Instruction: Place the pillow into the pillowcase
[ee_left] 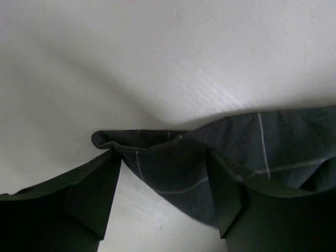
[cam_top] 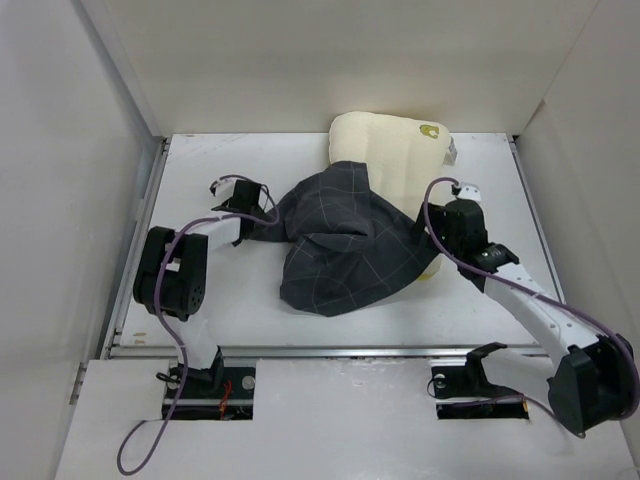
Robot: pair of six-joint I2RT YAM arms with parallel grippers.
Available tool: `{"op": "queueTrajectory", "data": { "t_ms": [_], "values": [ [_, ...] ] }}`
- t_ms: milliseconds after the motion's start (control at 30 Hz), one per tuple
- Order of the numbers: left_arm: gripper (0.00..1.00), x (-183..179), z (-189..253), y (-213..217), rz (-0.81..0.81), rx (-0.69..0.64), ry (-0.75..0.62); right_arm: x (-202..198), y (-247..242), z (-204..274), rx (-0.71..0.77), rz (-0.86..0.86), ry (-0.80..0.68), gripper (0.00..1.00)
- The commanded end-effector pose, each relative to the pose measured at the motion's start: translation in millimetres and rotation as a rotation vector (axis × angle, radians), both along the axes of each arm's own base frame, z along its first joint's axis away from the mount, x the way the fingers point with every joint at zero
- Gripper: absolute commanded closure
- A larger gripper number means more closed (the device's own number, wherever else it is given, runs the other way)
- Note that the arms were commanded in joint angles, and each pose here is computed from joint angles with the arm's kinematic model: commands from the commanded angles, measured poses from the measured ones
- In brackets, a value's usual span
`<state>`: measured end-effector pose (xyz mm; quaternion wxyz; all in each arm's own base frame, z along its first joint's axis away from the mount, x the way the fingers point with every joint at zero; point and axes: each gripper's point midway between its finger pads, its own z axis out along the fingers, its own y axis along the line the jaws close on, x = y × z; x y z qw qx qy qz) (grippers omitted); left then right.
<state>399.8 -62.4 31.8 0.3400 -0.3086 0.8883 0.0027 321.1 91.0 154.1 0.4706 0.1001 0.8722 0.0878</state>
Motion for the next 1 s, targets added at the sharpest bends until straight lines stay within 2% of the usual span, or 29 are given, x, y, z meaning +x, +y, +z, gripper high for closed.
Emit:
{"op": "queueTrajectory", "data": {
  "t_ms": [0,67,133,167,200,233,267,300,400,467,500,567,600,667,700,800,833,967],
  "values": [
    [0.40,22.8,-0.9,-13.6,-0.026,-0.054,-0.039,5.6,18.4,0.8,0.035,0.062,-0.022,0.06],
    [0.52,39.0,5.6,-17.2,-0.035,-0.058,-0.083,5.6,18.4,-4.9,0.032,0.062,-0.013,0.08],
    [0.83,49.2,9.9,-21.3,-0.049,-0.064,-0.096,5.4,19.8,-8.6,0.023,0.079,-0.002,0.14],
    [1.00,51.3,8.0,-21.8,-0.049,-0.063,-0.094,5.7,19.9,-11.6,0.020,0.079,0.007,0.21],
    [1.00,51.7,8.2,-19.7,-0.042,-0.054,-0.096,6.1,18.4,-11.6,0.015,0.071,0.005,0.51],
    [1.00,58.2,14.2,-17.6,-0.047,-0.033,-0.121,6.1,18.4,-11.6,0.015,0.071,0.005,0.76],
    [1.00,62.4,26.3,-13.6,-0.037,-0.013,-0.151,5.8,19.0,-11.4,0.008,0.069,0.003,0.91],
    [1.00,65.2,35.8,-8.6,-0.030,0.014,-0.177,15.1,17.2,5.2,0.008,0.044,-0.044,1.00],
    [1.00,80.8,110.3,25.6,0.071,0.107,-0.327,31.2,1.3,54.2,-0.042,-0.032,-0.169,1.00],
    [1.00,83.0,157.9,49.7,0.132,0.163,-0.413,38.2,-9.9,118.1,-0.059,-0.077,-0.323,1.00],
    [1.00,81.5,208.4,67.9,0.177,0.166,-0.508,39.2,-14.5,143.2,-0.068,-0.092,-0.384,1.00],
    [1.00,70.9,260.6,91.3,0.239,0.198,-0.600,34.3,-30.1,205.1,-0.062,-0.167,-0.511,1.00],
    [1.00,54.8,307.5,107.2,0.284,0.207,-0.693,27.3,-36.7,229.0,-0.069,-0.183,-0.563,1.00],
    [1.00,31.8,354.3,121.9,0.344,0.233,-0.794,14.9,-44.9,273.5,-0.043,-0.209,-0.660,1.00],
    [1.00,4.0,388.1,135.8,0.390,0.264,-0.863,4.6,-50.3,292.6,-0.053,-0.210,-0.711,1.00],
    [1.00,-43.2,437.5,156.2,0.491,0.305,-0.976,-15.9,-52.2,329.3,-0.044,-0.173,-0.805,1.00],
    [1.00,-72.1,460.5,164.9,0.528,0.324,-1.032,-26.1,-54.9,340.7,-0.056,-0.161,-0.838,1.00],
    [1.00,-142.4,511.2,181.6,0.644,0.351,-1.149,-52.9,-48.3,381.2,-0.040,-0.074,-0.947,1.00]
  ]
}}
